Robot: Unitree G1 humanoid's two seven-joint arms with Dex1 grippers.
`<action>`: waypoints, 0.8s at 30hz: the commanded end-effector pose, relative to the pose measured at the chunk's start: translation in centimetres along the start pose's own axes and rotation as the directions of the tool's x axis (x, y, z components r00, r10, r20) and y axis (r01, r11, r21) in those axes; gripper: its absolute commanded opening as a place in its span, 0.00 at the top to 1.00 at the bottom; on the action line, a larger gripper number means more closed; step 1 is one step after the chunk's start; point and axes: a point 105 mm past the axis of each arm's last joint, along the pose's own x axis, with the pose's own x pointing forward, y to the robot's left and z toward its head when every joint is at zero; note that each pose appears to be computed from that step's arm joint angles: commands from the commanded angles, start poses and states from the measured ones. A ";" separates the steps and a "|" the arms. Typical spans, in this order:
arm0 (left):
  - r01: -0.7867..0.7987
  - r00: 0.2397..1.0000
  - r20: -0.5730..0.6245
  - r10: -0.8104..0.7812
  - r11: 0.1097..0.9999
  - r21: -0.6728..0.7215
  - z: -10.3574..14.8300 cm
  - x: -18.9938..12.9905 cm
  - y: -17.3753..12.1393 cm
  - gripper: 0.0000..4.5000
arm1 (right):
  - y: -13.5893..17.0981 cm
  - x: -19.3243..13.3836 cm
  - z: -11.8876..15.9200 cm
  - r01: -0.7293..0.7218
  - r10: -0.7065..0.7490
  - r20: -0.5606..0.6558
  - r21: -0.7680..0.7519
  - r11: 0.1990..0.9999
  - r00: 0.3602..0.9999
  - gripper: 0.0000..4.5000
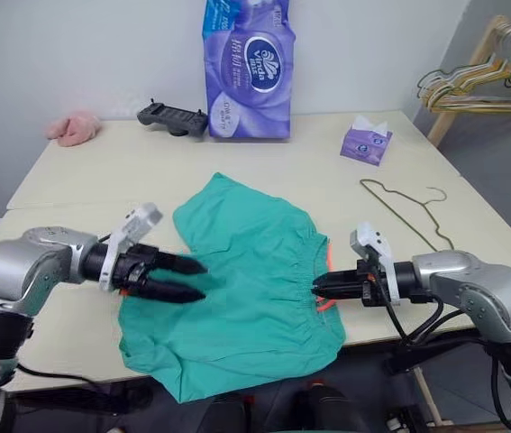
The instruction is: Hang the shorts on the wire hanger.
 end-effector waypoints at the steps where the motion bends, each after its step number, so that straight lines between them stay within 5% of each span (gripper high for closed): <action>1: -0.154 0.982 0.135 0.136 0.978 0.137 2.0 1.3 1.2 0.10 | -0.4 -0.6 2.5 0.082 -0.077 0.098 -0.048 0.995 0.992 0.80; 8: -0.360 0.880 0.420 0.224 0.891 0.278 5.9 7.9 1.0 0.10 | -6.0 -3.7 2.3 0.437 -0.434 0.121 0.005 0.899 0.893 0.80; 24: -0.280 0.917 0.392 0.079 0.828 0.487 6.1 16.0 -1.4 0.10 | -15.5 -15.2 -1.2 0.775 -0.785 -0.074 -0.122 0.620 0.616 0.80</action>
